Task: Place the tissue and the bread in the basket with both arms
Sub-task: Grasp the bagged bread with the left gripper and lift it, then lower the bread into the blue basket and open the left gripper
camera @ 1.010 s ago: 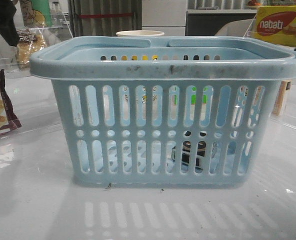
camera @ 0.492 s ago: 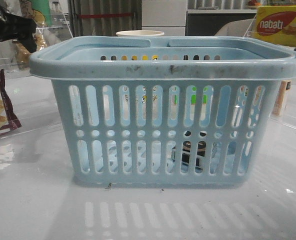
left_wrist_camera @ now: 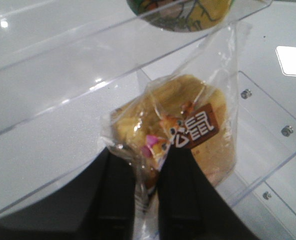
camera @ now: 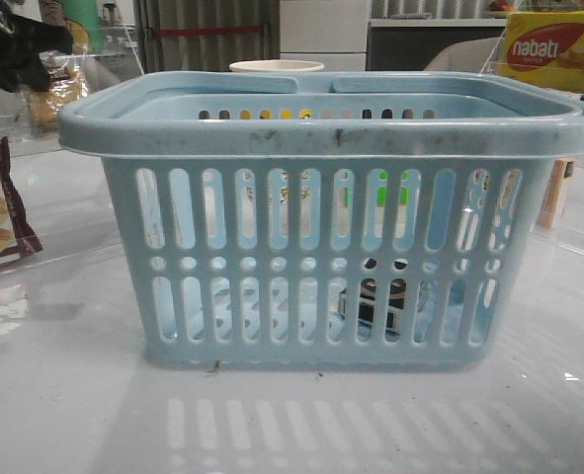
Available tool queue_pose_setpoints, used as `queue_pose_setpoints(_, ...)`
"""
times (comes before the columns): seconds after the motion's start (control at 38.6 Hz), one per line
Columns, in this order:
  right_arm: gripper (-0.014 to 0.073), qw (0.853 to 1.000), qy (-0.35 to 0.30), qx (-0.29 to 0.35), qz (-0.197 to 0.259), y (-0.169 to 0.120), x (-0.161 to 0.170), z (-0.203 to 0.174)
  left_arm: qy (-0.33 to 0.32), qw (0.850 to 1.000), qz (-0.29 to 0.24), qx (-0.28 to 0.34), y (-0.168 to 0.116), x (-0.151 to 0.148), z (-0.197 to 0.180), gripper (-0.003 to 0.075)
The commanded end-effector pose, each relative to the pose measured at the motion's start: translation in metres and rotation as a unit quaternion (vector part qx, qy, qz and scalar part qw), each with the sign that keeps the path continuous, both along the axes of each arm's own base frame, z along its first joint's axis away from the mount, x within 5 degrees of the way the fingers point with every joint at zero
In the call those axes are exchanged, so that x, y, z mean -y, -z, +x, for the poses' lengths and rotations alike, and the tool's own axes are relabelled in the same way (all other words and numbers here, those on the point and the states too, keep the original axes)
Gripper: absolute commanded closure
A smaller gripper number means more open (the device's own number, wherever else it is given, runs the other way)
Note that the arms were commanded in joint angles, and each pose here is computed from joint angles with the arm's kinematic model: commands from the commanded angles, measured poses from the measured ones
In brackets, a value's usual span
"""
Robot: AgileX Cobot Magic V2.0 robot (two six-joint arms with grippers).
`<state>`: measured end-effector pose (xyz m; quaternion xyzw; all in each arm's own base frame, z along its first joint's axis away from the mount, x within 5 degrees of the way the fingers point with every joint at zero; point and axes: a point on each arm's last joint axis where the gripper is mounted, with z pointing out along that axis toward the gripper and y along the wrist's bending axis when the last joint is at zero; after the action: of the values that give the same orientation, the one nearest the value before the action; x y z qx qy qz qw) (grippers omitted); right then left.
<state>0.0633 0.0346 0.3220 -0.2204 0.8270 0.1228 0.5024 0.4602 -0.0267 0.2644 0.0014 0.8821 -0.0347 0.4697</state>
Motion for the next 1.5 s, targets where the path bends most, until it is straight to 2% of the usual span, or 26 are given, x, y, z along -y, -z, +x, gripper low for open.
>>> queue_pose_setpoints(0.0,0.0109,0.999,0.001,0.047,0.014,-0.014,0.000,0.002,-0.006,0.998,-0.015,0.067,-0.049,-0.001,-0.007,0.0612)
queue_pose_setpoints(0.03,0.0109,0.999,0.001,0.047,0.014,-0.014,0.000,0.002,-0.005,0.998,-0.015,0.065,-0.053,-0.001,-0.010,0.0629)
queue_pose_setpoints(0.34,0.0109,0.999,0.001,0.047,0.014,-0.014,0.000,0.002,0.026,0.992,-0.011,0.120,-0.129,0.015,-0.059,0.0629)
queue_pose_setpoints(0.6,0.0109,0.999,0.001,0.047,0.014,-0.014,0.000,0.002,0.124,0.983,0.038,0.127,-0.174,0.055,-0.117,0.0629)
queue_pose_setpoints(0.73,0.0109,0.999,0.001,0.047,0.014,-0.014,0.000,0.002,0.193,0.974,0.054,0.103,-0.179,0.087,-0.144,0.0629)
queue_pose_setpoints(0.93,0.0109,0.999,0.001,0.047,0.014,-0.014,0.000,0.002,0.286,0.954,0.053,0.076,-0.170,0.144,-0.168,0.0629)
queue_pose_setpoints(1.19,0.0109,0.999,0.001,0.047,0.014,-0.014,0.000,0.002,0.356,0.932,0.058,0.046,-0.144,0.197,-0.177,0.0624)
queue_pose_setpoints(1.29,0.0109,0.999,0.001,0.047,0.014,-0.014,0.000,0.002,0.365,0.928,0.061,0.034,-0.135,0.207,-0.176,0.0528)
queue_pose_setpoints(1.42,0.0109,0.999,0.001,0.047,0.014,-0.014,0.000,0.002,0.368,0.928,0.052,0.029,-0.135,0.208,-0.177,0.0293)
queue_pose_setpoints(1.48,0.0109,0.999,0.001,0.047,0.014,-0.014,0.000,0.002,0.369,0.928,0.052,0.027,-0.138,0.206,-0.180,0.0235)
